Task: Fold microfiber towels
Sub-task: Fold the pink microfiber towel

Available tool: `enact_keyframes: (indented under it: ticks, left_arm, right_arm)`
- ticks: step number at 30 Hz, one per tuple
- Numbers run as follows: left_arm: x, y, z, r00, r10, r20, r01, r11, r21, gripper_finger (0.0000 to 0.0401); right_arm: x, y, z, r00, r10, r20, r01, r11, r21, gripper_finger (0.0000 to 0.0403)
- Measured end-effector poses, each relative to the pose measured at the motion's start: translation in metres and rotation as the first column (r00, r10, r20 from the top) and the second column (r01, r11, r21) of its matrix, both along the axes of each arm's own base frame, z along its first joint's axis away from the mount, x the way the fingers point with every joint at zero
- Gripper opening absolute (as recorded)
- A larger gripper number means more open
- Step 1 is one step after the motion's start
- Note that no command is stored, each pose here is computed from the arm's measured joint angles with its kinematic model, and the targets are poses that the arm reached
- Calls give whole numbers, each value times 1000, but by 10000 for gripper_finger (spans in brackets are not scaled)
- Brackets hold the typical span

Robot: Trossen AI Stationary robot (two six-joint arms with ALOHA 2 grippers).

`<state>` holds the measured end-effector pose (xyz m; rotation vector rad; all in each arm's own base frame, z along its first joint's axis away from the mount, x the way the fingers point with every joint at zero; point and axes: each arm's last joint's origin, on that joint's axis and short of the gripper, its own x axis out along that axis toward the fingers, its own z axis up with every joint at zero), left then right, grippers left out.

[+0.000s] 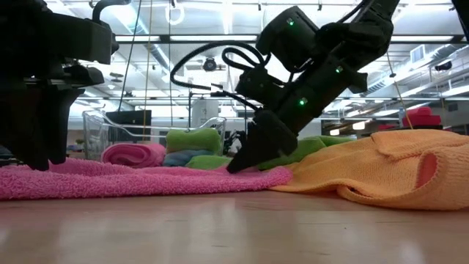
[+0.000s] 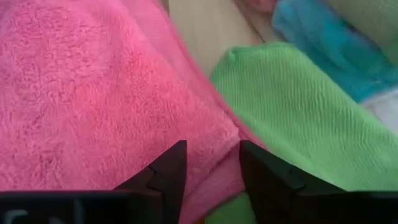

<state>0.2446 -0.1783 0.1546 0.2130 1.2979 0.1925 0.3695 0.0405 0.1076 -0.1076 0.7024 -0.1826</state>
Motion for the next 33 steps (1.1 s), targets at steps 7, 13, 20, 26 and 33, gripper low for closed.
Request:
enact_keyframes:
  ticks: [7,13,20,26,33]
  left_arm:
    - [0,0,0,1000,-1,-1,1,1000,1,100]
    - [0,0,0,1000,-1,-2,1,1000,2,94]
    - [0,0,0,1000,-1,-2,1,1000,2,94]
    - [0,0,0,1000,-1,0,1,1000,0,85]
    - [0,-1,0,1000,-4,5,4,1000,-4,90]
  right_arm:
    - [1,0,-1,1000,-7,7,7,1000,-6,111]
    - [2,0,0,1000,-5,19,5,1000,-6,70]
    - [1,0,0,1000,2,18,-2,1000,1,41]
    - [1,0,11,999,3,43,-3,1000,8,41]
    - [2,1,15,1000,-5,-8,6,1000,8,41]
